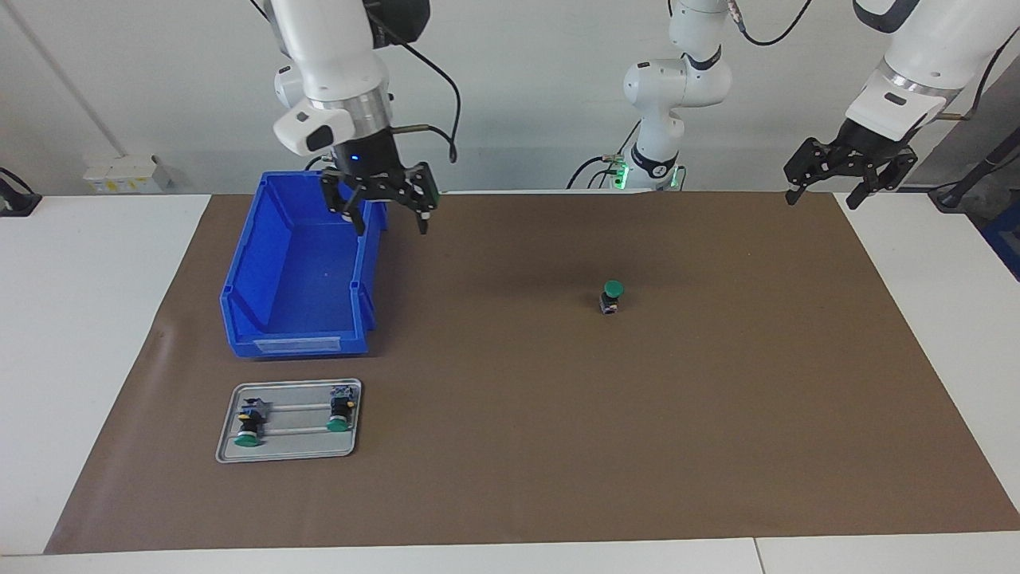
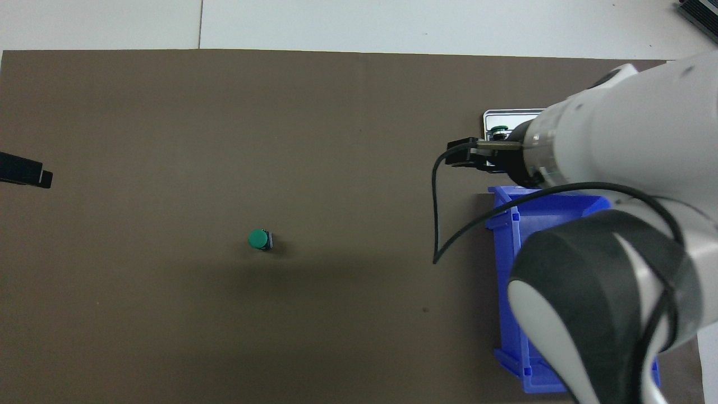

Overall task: Place and press button with both arms
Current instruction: 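Reach the right gripper across to the green button, then grasp the green button with the right gripper and lift it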

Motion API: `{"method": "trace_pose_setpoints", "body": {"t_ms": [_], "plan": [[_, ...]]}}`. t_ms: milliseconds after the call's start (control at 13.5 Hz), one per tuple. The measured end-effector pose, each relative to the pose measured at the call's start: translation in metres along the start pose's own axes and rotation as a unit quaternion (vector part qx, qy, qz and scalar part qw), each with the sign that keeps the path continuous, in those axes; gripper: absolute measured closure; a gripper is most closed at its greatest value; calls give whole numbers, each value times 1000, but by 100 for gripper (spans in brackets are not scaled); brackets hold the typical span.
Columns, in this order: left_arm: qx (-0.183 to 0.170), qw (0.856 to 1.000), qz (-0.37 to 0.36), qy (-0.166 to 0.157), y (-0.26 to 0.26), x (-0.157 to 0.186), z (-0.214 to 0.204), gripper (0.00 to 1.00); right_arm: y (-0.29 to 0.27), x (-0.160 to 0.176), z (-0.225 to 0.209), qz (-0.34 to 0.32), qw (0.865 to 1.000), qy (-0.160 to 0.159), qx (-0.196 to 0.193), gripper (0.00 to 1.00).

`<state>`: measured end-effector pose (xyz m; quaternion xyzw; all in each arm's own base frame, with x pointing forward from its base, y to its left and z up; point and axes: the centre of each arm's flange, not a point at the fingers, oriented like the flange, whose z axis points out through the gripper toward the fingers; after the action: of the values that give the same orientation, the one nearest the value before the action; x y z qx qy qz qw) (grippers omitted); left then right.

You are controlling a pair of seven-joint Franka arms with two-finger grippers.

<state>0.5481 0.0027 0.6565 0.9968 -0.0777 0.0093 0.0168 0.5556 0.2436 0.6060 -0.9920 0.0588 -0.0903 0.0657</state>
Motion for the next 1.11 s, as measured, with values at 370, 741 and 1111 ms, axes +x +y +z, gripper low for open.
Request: {"method": "trace_pose_setpoints", "body": {"t_ms": [370, 741, 1111], "plan": [[-3, 1000, 0, 9, 1, 2, -1, 0, -169, -76, 127, -10, 999, 6, 41, 0], [-4, 1000, 0, 7, 0, 2, 0, 0, -243, -148, 215, -64, 998, 17, 16, 0], [-4, 1000, 0, 7, 0, 2, 0, 0, -267, -155, 259, -81, 995, 50, 1, 0]]}}
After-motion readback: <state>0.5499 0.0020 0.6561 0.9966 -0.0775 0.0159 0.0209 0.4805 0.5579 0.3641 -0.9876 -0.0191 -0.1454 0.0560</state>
